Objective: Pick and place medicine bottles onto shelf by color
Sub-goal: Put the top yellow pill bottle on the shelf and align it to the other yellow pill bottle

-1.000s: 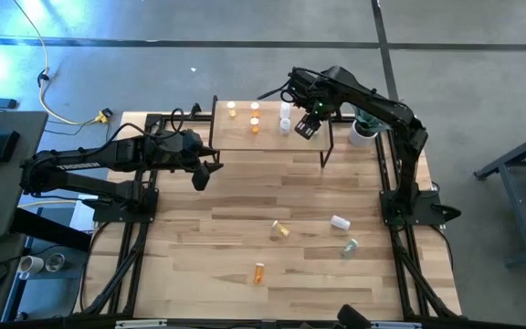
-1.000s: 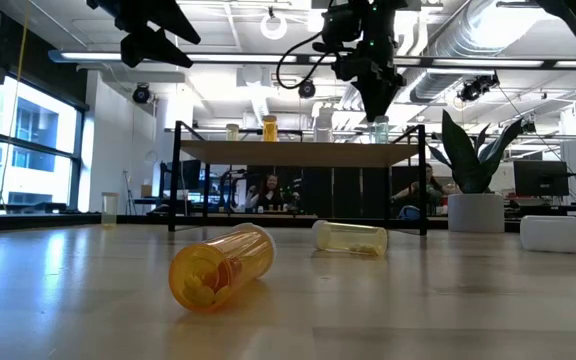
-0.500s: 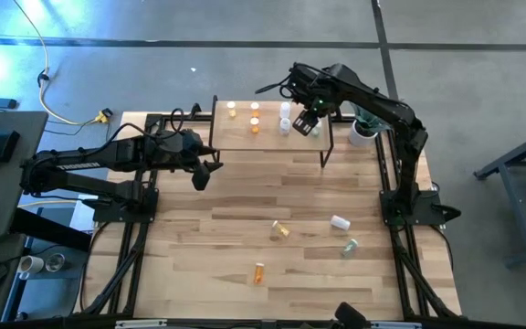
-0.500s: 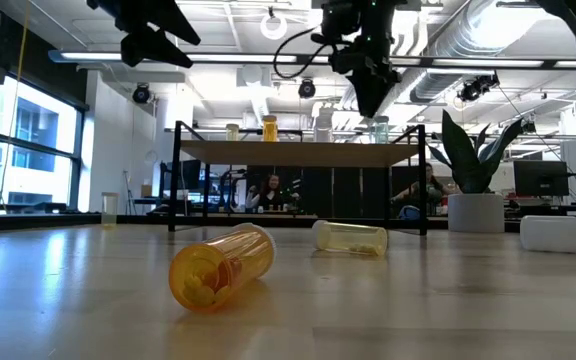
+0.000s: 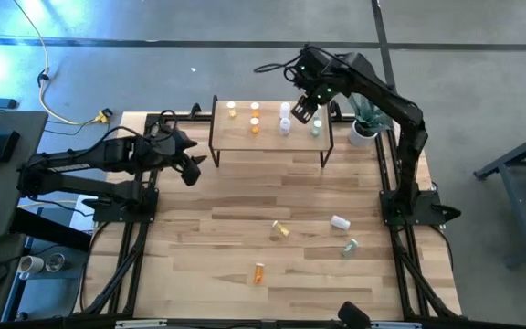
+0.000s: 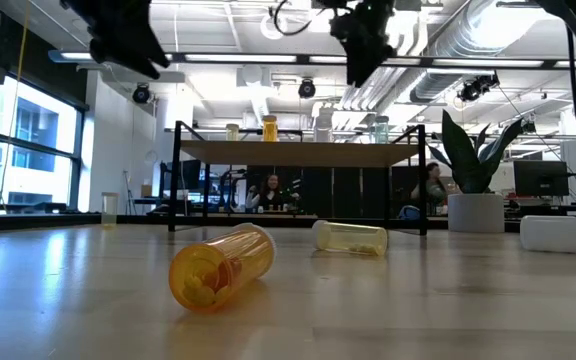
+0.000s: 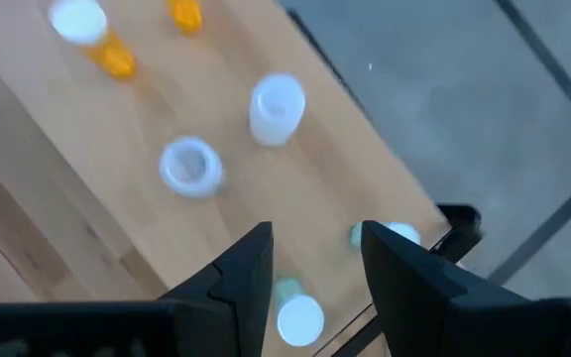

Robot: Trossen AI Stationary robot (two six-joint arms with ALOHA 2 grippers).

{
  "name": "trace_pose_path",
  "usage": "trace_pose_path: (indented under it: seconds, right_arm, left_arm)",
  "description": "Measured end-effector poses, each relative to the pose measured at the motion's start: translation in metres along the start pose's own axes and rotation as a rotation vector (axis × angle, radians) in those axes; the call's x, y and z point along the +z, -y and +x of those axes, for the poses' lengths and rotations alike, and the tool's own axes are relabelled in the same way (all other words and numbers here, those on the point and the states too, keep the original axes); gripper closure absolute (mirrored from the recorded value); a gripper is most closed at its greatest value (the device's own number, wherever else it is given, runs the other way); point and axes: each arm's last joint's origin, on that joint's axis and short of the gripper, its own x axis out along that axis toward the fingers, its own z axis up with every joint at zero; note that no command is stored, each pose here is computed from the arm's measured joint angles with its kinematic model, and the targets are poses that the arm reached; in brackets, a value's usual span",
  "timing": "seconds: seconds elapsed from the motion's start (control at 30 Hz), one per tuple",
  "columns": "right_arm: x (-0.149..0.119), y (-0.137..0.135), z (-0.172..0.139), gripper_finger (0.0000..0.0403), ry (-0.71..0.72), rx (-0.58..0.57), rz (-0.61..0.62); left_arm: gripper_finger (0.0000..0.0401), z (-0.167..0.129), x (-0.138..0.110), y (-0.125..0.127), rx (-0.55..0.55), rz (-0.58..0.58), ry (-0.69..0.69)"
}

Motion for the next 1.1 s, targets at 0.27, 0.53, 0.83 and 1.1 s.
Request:
trace_pose_path:
  seconds: [0.27,0.53,0.83,1.1]
  right_arm:
    - [0.003,0.006,-0.031,0.0256,0.150,0.000,-0.002]
    - [0.004,0.012,-0.038,0.0256,0.189,-0.015,-0.021]
    - [0.004,0.021,-0.037,0.0256,0.182,-0.030,-0.004]
    - [0.004,0.021,-0.037,0.0256,0.182,-0.030,-0.011]
  left_arm:
    - [0.0153,-0.011,-0.019,-0.023,0.215,-0.054,-0.126]
    - [0.0153,-0.002,-0.023,-0.048,0.343,-0.256,-0.241]
    - [0.0153,0.025,-0.022,-0.075,0.384,-0.476,-0.395]
    - [0.0153,0.050,-0.026,-0.094,0.380,-0.635,-0.530]
